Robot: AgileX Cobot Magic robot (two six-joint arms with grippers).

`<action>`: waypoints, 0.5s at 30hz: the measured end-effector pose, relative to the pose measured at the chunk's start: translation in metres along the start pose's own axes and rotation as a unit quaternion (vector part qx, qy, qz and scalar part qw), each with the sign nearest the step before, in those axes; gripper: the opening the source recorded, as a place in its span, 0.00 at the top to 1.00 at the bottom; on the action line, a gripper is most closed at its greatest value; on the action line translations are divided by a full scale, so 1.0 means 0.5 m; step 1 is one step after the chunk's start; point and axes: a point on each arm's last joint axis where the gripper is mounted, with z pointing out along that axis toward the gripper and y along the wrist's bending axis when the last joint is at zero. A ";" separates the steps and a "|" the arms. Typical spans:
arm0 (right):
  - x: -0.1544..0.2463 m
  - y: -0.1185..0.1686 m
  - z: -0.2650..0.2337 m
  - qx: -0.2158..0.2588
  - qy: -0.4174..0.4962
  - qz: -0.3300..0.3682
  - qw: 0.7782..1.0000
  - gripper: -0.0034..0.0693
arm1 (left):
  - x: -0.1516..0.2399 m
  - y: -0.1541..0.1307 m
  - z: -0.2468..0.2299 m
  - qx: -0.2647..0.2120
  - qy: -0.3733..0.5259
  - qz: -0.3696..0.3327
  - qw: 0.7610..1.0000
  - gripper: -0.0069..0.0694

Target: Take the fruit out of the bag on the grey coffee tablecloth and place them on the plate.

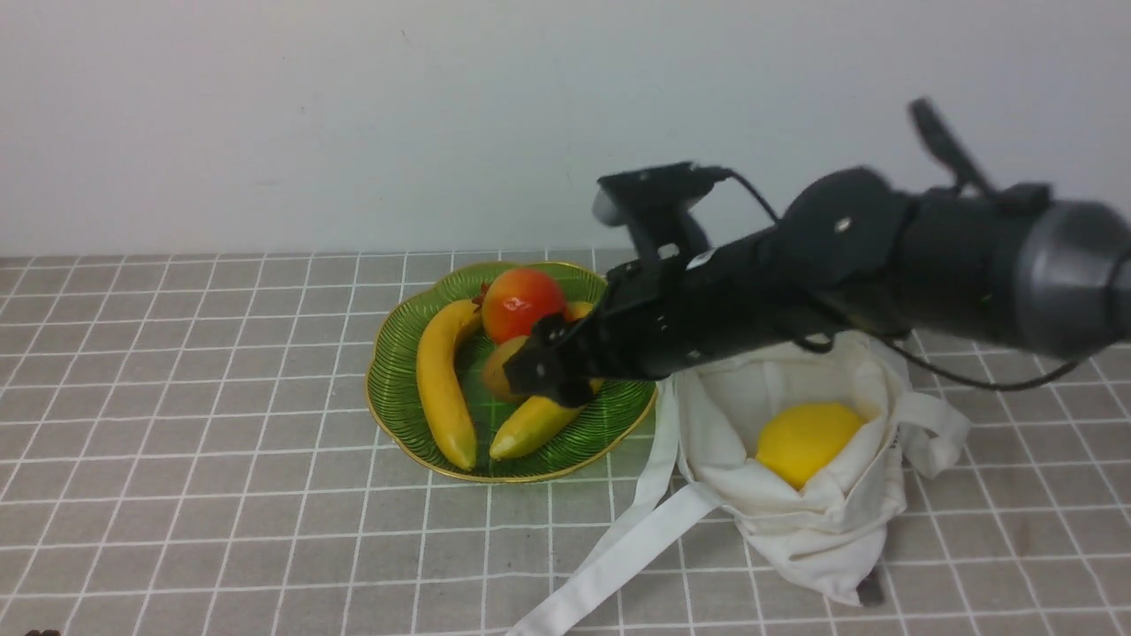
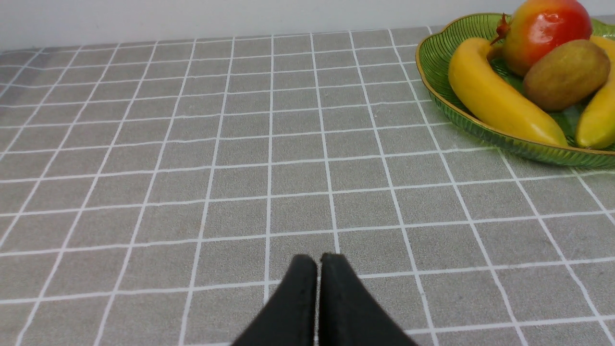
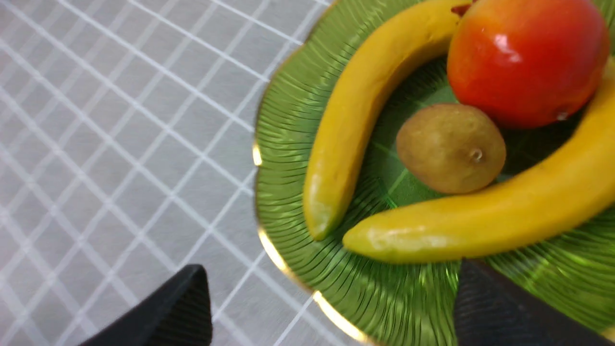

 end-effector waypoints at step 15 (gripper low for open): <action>-0.019 0.026 -0.495 0.071 -0.120 -0.031 0.990 0.94 | 0.000 0.000 0.000 0.000 0.000 0.000 1.000 0.92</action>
